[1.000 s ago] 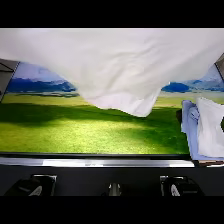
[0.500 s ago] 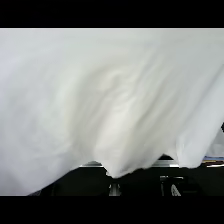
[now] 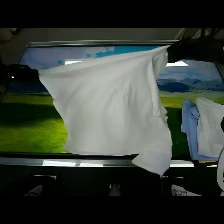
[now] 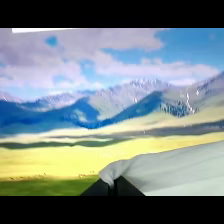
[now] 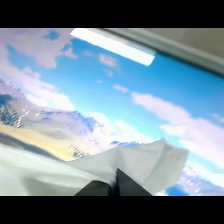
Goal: Fold the shirts.
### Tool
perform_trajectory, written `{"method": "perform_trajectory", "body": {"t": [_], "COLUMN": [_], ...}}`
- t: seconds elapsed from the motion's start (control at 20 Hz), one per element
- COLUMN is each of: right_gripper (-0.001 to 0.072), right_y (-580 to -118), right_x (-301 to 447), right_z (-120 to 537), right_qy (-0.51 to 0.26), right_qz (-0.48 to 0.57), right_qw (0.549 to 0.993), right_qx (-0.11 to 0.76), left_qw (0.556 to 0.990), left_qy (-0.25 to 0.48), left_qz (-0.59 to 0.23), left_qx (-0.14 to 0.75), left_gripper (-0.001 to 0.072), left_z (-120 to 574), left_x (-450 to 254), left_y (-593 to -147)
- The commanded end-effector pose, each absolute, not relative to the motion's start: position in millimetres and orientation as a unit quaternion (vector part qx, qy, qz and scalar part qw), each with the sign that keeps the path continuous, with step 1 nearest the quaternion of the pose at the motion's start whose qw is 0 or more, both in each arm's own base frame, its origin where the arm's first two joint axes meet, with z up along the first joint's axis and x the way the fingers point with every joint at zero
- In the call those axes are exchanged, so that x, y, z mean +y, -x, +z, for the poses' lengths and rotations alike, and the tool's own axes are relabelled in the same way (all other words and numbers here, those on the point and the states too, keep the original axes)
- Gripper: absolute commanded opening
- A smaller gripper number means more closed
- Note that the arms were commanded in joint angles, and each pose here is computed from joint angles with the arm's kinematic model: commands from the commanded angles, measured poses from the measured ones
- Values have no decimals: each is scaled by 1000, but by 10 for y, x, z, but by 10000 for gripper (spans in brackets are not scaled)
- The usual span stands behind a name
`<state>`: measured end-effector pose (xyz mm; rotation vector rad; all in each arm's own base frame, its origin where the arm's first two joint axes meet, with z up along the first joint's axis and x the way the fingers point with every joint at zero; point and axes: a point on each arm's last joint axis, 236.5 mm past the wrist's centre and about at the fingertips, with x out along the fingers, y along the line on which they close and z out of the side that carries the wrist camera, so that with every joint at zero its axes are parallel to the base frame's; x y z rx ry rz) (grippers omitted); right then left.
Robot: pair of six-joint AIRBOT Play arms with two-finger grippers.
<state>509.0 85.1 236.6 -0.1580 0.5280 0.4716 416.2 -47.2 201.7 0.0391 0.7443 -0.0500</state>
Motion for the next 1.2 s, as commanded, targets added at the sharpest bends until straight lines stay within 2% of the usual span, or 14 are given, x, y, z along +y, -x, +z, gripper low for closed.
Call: {"method": "perform_trajectory", "body": {"t": [0.0,0.15,0.2,0.25,0.3,0.35,0.45,0.55,0.6,0.65,0.7,0.8,0.95,1.15], "right_gripper": [20,22,106,326,532,568,560,522,470,463,434,426,427,427], "right_y": [-5218,-5144,-5159,-5160,-5136,-5066,-4812,-4363,-4177,-4023,-3913,-3779,-3653,-3637], "right_x": [1379,1709,1751,1742,1672,1517,935,255,-1,-215,-366,-427,-376,-390], "right_z": [1220,599,515,500,538,582,572,477,435,402,374,324,276,317], "right_qy": [-53,-24,-10,-2,11,34,70,85,87,88,84,69,62,67], "right_qz": [320,342,340,338,341,346,316,271,253,234,219,214,219,214], "right_qw": [863,826,825,826,825,821,800,751,729,711,703,699,692,697], "right_qx": [387,448,451,452,450,453,506,596,630,657,672,679,685,681], "left_qw": [858,797,780,767,759,751,728,697,686,671,656,635,609,622], "left_qy": [57,159,175,178,167,141,105,129,141,153,166,194,249,253], "left_qz": [-53,-98,-103,-102,-104,-118,-123,-100,-95,-92,-90,-100,-127,-122], "left_qx": [507,574,592,609,621,634,666,698,707,720,731,741,742,731], "left_gripper": [26,35,121,307,569,640,639,639,637,633,592,591,592,592], "left_z": [736,153,32,-40,-58,-39,-3,-33,-99,-214,-340,-610,-880,-1036], "left_x": [-855,-1370,-1438,-1430,-1348,-1214,-830,-478,-389,-342,-350,-505,-847,-958], "left_y": [-4317,-4340,-4315,-4270,-4217,-4126,-3877,-3509,-3306,-3040,-2793,-2411,-2158,-2184]}}
